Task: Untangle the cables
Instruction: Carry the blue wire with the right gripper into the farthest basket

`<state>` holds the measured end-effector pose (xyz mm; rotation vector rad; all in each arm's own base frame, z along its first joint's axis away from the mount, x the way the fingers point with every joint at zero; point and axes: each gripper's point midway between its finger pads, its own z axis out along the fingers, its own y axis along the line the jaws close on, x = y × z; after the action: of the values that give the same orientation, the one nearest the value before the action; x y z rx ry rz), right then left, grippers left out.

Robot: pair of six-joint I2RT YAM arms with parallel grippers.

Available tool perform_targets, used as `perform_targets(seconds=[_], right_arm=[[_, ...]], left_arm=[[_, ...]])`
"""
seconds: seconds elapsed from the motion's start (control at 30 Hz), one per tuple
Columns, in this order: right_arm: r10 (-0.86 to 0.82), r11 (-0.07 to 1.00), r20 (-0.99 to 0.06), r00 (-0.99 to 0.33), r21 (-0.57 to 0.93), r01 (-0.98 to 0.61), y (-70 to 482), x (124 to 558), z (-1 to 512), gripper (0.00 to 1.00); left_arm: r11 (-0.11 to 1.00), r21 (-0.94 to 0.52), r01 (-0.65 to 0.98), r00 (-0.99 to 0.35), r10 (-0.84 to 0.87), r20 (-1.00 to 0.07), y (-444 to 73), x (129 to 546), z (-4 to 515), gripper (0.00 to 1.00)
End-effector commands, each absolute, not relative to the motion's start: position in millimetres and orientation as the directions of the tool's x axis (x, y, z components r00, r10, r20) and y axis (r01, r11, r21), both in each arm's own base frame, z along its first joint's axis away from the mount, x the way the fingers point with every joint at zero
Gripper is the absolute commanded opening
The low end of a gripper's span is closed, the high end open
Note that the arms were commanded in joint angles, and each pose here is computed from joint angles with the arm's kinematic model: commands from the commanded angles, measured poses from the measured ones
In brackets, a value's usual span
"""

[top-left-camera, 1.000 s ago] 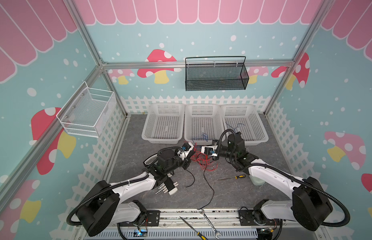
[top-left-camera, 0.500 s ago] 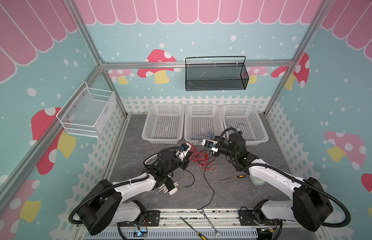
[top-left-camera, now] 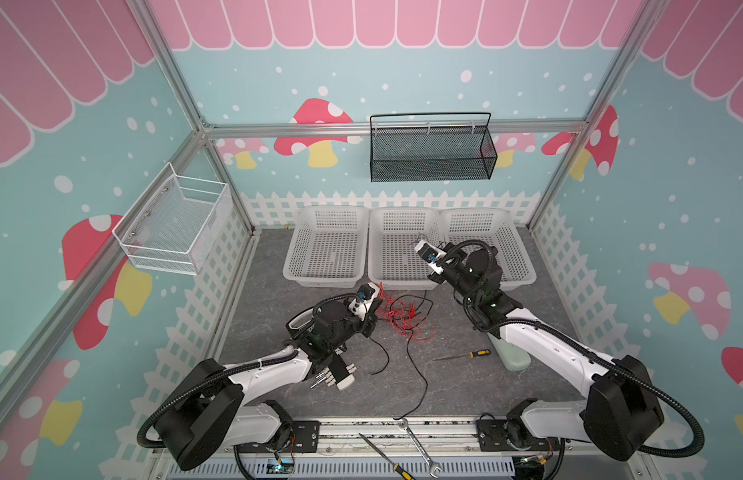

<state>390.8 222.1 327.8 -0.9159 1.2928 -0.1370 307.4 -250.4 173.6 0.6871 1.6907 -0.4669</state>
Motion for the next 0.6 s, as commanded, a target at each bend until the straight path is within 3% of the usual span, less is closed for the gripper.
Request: perform_targets(seconds=[0.0,0.23,0.57], right_arm=[[-0.539,0.743,-0.78,0.319,-0.618,-0.256,193,406,367,0.0],[-0.558,0.802,-0.801,0.217,-0.587,-0.109,133,425,378,0.0],[-0.442,0.897,-0.887,-0.132,-0.44,-0.051,45,468,280,0.0]], left_arm=[[0.782,0.05,0.621,-0.128,0.164,-0.978,-243,314,179,0.0],[0.812,0.032,0.582,-0.137,0.137,-0.981,-240,321,186,0.0],[0.822,0.038,0.569,-0.127,0.134,-0.983,-243,325,195,0.0]])
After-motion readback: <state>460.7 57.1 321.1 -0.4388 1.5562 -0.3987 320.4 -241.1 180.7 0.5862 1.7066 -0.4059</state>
